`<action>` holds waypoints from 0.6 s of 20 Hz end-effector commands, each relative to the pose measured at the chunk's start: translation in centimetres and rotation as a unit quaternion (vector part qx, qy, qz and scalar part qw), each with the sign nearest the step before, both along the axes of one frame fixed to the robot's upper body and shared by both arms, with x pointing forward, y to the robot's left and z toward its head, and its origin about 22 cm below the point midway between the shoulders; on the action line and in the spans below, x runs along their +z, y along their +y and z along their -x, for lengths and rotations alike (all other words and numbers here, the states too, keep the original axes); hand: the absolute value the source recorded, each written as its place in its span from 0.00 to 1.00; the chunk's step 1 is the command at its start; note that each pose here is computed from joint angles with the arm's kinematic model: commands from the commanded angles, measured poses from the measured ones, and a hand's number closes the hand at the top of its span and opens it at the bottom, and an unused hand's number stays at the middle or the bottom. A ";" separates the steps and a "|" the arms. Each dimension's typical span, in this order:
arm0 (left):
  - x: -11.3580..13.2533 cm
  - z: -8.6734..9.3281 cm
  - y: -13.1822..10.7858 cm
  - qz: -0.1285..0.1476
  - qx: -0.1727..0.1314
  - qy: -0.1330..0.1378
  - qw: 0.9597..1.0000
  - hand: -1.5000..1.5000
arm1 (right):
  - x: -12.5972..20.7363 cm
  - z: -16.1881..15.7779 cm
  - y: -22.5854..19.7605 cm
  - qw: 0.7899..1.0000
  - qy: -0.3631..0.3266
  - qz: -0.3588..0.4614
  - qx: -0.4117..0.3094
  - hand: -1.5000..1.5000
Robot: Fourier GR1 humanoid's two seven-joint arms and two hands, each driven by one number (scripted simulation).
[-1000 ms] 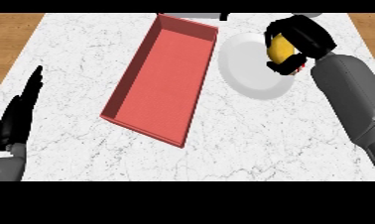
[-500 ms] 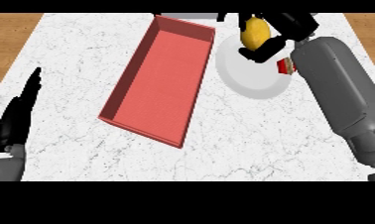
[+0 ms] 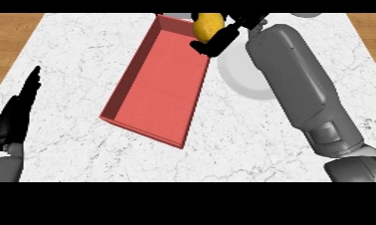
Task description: Pick the lemon from the plate and place it in the cardboard box
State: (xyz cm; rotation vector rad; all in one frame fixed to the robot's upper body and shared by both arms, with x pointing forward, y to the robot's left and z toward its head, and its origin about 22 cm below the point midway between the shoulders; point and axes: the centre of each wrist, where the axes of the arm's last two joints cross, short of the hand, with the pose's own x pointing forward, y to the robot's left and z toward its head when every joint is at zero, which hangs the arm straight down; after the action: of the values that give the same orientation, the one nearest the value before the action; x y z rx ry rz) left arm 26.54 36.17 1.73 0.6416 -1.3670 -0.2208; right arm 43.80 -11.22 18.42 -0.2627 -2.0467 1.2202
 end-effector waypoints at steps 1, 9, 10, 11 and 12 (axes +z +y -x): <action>-0.6 -1.1 -0.7 -0.005 0.001 -0.005 1.000 0.50 | -0.3 0.6 5.9 0.999 0.050 -0.010 -0.007 1.00; 1.0 -2.1 -2.6 0.001 -0.026 -0.008 1.000 0.50 | 0.5 -0.4 8.7 0.996 0.089 -0.014 -0.020 1.00; 1.1 -2.5 -2.2 -0.004 -0.020 -0.010 1.000 0.50 | 0.4 -0.2 9.2 0.996 0.086 -0.005 -0.022 1.00; 1.4 -1.2 -1.5 0.003 -0.041 -0.009 0.999 0.50 | -1.0 -0.5 8.6 0.995 0.087 0.001 -0.049 1.00; -0.5 -1.7 -1.7 -0.001 -0.029 -0.010 1.000 0.50 | 0.1 -0.7 9.0 0.996 0.084 0.000 -0.034 1.00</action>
State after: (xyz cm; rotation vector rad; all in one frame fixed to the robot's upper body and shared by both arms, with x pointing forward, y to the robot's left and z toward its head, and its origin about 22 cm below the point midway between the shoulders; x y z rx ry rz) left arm 27.89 34.65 2.11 0.6125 -1.3998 -0.2530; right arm 44.17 -3.02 18.39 -0.1968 -1.9005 1.1634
